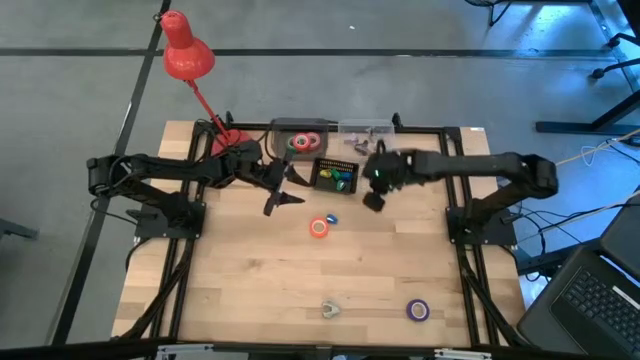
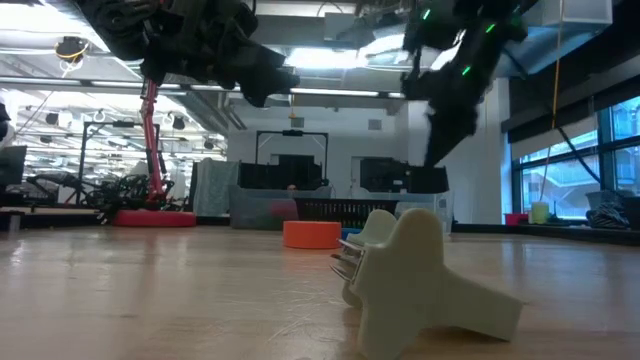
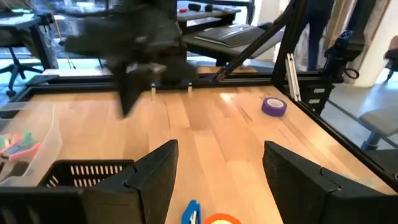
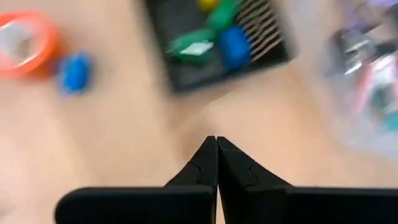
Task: Pick and place Stapler, Stapler remover, tape
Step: Put the blue tape into the black transparent bin
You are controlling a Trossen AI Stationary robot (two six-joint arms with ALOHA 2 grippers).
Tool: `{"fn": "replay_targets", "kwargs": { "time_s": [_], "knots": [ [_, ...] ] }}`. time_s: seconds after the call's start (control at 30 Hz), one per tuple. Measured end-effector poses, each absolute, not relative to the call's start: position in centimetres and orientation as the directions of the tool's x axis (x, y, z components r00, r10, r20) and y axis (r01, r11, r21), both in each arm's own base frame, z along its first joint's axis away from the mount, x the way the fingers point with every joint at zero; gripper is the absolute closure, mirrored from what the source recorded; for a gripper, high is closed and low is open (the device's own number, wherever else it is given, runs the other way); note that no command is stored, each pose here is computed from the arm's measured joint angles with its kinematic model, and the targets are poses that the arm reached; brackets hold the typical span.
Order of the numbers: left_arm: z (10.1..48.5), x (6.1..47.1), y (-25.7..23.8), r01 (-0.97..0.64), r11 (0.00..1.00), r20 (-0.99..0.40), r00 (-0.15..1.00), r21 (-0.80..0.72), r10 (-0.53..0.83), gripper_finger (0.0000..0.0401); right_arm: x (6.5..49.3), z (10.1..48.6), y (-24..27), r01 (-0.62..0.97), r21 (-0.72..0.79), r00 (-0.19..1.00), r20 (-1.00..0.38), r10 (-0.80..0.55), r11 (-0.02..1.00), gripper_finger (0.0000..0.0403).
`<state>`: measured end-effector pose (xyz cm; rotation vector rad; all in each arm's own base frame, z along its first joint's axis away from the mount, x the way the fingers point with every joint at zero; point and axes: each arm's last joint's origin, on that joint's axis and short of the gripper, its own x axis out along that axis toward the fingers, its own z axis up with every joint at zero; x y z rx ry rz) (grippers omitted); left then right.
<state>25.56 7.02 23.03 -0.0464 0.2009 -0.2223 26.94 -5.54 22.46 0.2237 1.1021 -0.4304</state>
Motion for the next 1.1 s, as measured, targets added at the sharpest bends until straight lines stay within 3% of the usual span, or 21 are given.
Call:
{"fn": "replay_targets", "kwargs": {
  "time_s": [0.4, 0.53, 0.63, 0.87, 1.1],
  "knots": [
    [22.7, 25.5, 6.9, 0.219, 0.973, -0.226, 0.947, -0.064, -0.228, 0.0175, 22.0, 25.3, 6.6, 0.491, 0.122, 0.362, -0.929, -0.075, 0.863, 0.0403],
    [22.2, 25.4, 6.9, 0.215, 0.973, -0.266, 0.936, -0.088, -0.231, 0.0175, 20.0, 25.0, 9.4, 0.57, 0.096, 0.308, -0.946, -0.104, 0.816, 0.0403],
    [21.9, 25.2, 6.9, 0.222, 0.972, -0.297, 0.925, -0.078, -0.235, 0.0175, 19.4, 24.9, 11.4, 0.577, 0.122, 0.361, -0.925, -0.118, 0.808, 0.0403],
    [20.3, 24.6, 6.5, 0.205, 0.964, -0.442, 0.858, -0.17, -0.26, 0.0175, 20.1, 24.5, 14.1, 0.515, 0.181, 0.504, -0.854, -0.125, 0.838, 0.0403],
    [19.4, 24.4, 5.7, 0.133, 0.987, -0.558, 0.814, -0.093, -0.162, 0.0175, 21.5, 23.6, 13.3, 0.519, 0.122, 0.48, -0.86, -0.17, 0.846, 0.04]
  ]
}}
